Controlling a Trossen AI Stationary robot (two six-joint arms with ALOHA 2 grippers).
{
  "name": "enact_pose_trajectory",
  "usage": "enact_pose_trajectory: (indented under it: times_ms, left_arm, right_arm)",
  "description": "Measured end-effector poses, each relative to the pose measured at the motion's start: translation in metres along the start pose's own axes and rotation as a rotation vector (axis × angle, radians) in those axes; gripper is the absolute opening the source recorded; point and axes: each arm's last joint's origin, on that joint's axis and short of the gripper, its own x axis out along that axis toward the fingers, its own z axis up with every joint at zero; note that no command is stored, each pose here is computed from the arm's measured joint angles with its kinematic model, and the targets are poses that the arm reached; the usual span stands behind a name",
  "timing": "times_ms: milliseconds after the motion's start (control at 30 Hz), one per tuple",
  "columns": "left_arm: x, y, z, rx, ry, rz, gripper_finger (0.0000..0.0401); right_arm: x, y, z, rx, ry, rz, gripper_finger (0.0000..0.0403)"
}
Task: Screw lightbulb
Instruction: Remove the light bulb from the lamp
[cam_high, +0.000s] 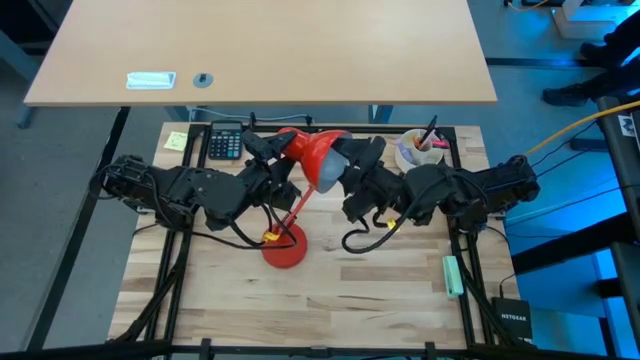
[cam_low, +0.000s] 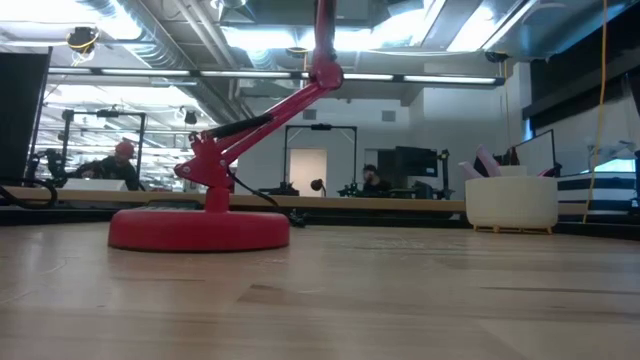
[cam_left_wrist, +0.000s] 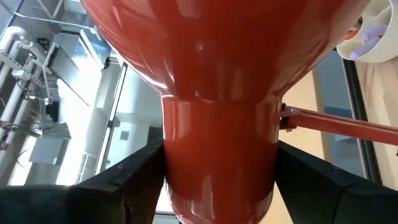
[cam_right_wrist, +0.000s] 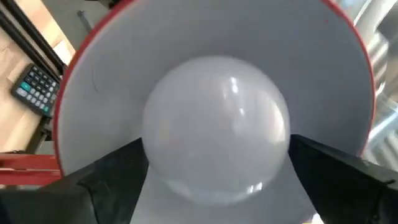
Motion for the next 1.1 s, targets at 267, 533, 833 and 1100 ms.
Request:
enact_pose_trajectory:
  times_ms: [267,533,833,1100]
  left_arm:
    - [0.0,0.0,0.0,-0.002,-0.002,0.0,0.0262]
    - [0.0,0.0,0.0,-0.001,-0.001,0.0,0.0262]
    - [0.002,0.0,0.0,-0.013,0.005,0.001,0.0262]
    - [0.002,0.0,0.0,-0.012,0.006,0.002,0.0262]
  right_arm:
    - [-0.035,-0.012,0.003,0.316,-0.038,0.003,0.0357]
    - [-0.071,-0.022,-0.024,0.667,-0.079,0.135,0.0356]
    - [-0.069,-0.014,-0.012,1.087,-0.212,0.327,0.0356]
    - [-0.058,0.004,0.009,1.104,-0.215,0.403,0.0356]
